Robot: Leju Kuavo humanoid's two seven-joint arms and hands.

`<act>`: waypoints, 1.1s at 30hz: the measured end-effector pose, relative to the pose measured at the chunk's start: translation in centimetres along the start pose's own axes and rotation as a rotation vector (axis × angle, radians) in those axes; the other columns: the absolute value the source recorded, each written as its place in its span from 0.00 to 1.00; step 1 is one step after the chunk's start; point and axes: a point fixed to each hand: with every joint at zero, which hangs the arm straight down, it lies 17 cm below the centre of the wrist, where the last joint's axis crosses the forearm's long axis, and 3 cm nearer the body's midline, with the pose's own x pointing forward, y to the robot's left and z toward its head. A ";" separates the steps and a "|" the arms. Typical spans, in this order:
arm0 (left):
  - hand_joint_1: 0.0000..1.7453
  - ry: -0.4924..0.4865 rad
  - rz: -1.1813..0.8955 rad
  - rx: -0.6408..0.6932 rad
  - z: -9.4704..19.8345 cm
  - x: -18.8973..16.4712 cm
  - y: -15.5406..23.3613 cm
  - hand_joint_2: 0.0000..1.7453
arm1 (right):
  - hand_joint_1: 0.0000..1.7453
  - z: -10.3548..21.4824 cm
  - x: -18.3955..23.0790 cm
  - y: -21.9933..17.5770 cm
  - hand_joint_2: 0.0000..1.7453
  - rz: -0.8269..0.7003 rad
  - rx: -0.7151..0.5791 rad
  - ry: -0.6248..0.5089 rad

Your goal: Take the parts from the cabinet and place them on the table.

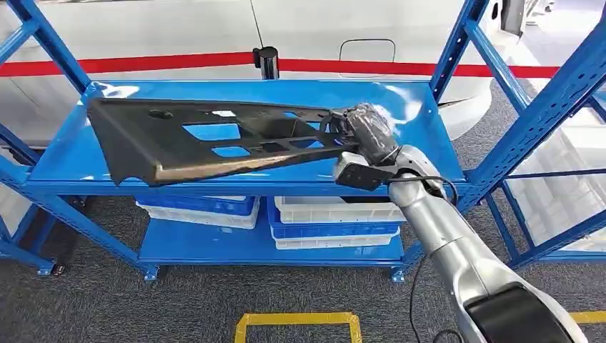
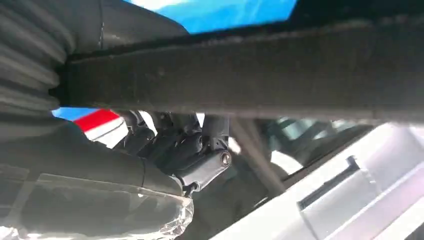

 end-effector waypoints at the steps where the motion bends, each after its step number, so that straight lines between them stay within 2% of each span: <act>1: 0.00 0.004 0.001 0.001 0.0 -0.2 0.1 1.00 | 0.93 0.5 1.0 0.7 1.00 -0.064 0.021 -0.030; 5: 0.00 0.015 0.006 0.001 0.1 -0.7 0.2 1.00 | 0.93 1.4 2.8 1.3 1.00 -0.118 0.049 -0.083; 14: 0.00 0.029 0.014 -0.018 0.2 -1.2 0.0 1.00 | 0.93 3.8 5.4 4.0 1.00 -0.127 0.144 -0.149; 33: 0.00 0.028 0.039 -0.031 0.1 -1.1 -0.1 1.00 | 0.93 4.6 5.3 4.9 1.00 -0.142 0.186 -0.136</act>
